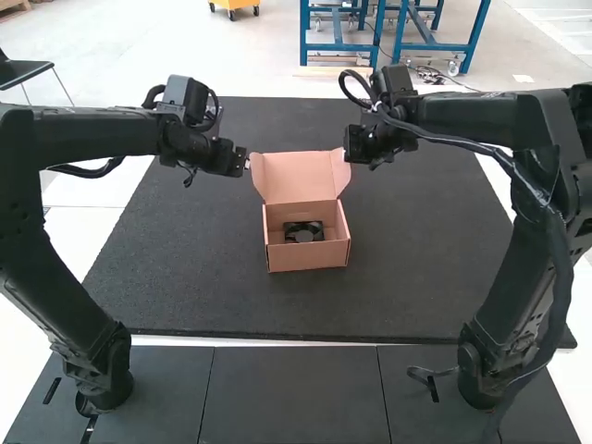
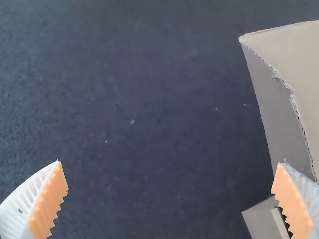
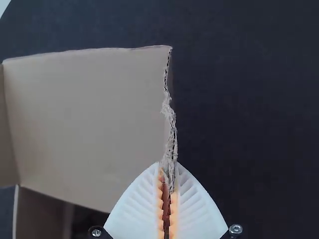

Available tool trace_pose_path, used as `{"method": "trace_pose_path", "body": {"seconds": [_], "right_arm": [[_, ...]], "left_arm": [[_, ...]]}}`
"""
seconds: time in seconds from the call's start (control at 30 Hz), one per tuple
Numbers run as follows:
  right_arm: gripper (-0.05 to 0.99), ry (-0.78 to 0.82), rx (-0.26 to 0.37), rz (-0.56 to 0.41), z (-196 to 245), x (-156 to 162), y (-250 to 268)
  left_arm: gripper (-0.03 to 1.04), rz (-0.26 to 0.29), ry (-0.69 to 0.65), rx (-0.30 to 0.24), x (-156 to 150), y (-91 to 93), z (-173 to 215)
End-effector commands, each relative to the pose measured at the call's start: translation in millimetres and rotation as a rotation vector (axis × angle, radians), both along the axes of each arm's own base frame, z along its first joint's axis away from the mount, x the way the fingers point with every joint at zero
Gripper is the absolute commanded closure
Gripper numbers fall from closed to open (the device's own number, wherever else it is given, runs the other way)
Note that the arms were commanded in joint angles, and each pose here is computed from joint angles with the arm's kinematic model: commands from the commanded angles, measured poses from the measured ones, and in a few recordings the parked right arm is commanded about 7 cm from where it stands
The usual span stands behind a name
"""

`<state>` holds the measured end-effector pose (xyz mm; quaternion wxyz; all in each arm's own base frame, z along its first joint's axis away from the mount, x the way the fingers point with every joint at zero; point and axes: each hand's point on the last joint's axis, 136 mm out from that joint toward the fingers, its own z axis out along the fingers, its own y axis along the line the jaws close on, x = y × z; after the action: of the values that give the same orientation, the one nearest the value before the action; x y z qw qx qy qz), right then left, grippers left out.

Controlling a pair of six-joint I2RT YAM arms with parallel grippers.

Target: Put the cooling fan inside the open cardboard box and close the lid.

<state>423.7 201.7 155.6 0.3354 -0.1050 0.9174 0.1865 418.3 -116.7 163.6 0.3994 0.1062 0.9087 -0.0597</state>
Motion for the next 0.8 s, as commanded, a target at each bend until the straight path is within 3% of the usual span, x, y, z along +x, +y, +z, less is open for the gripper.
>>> {"method": "trace_pose_path", "body": {"seconds": [0.0,0.23,0.6,0.77], "right_arm": [[0.86,-0.049,0.033,0.013,22,7,4],[0.94,-0.046,0.035,0.023,21,6,5],[0.95,-0.025,0.037,0.042,20,1,8],[0.95,-0.006,0.025,0.057,16,-4,8]], "left_arm": [[0.04,-0.019,-0.047,-0.01,8,-7.2,18],[0.04,-0.031,-0.047,-0.014,7,-12.7,17],[0.04,-0.069,-0.05,-0.025,4,-32.5,21],[0.04,-0.07,-0.045,-0.026,3,-33.2,22]]}}
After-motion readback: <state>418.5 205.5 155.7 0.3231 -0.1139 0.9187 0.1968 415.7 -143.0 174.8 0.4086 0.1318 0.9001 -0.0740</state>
